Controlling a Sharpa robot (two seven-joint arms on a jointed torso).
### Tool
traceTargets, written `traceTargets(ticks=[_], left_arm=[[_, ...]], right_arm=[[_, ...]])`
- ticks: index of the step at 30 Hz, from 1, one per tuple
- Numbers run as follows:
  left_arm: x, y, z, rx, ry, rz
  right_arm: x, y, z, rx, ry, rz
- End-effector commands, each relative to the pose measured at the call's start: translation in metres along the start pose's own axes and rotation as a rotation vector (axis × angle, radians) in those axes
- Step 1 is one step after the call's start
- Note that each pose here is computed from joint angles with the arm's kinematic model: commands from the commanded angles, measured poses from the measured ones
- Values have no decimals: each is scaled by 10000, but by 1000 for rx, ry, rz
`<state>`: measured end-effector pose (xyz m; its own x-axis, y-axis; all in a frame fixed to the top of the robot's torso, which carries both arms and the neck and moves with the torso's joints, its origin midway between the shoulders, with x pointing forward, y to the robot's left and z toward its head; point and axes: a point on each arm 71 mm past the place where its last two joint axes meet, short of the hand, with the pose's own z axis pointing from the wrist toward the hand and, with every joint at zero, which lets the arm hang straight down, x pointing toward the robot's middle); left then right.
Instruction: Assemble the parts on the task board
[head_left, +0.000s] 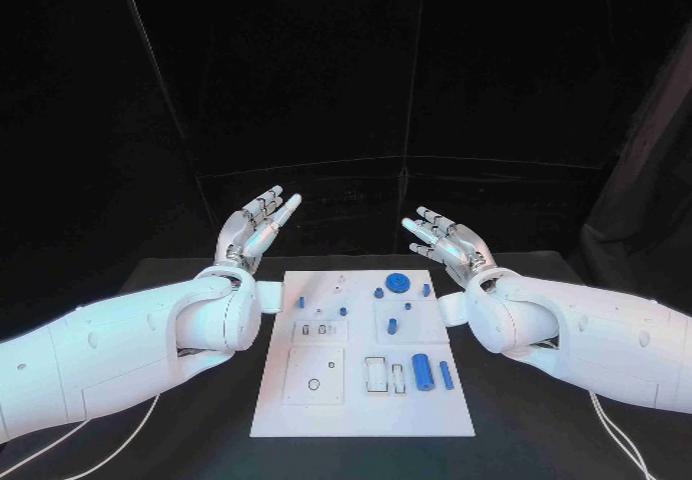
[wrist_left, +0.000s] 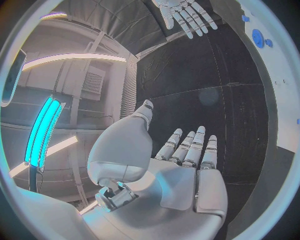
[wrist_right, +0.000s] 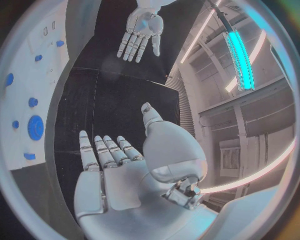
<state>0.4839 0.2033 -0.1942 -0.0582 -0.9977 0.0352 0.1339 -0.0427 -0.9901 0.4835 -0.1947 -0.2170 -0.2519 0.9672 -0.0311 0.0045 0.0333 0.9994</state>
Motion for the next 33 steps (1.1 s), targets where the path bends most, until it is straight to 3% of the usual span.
traceTargets(ticks=[1,5,6,12,24,33], left_arm=[[18,-40,5,45,22,-35],[18,-40,5,45,22,-35],[-84,-29,7,32,11,-43],[-114,-35,-21,32,35,-61],[-125,-101,-148,42,103,-79],[-33,-174,-279,72,205,-60]], right_arm=[[96,11,15,15,165,-24],[97,14,21,18,181,-29],[-133,45,48,-77,111,-187],[-256,74,65,-142,99,-352],[-316,292,206,-227,174,-714],[-178,410,399,-199,257,-1133]])
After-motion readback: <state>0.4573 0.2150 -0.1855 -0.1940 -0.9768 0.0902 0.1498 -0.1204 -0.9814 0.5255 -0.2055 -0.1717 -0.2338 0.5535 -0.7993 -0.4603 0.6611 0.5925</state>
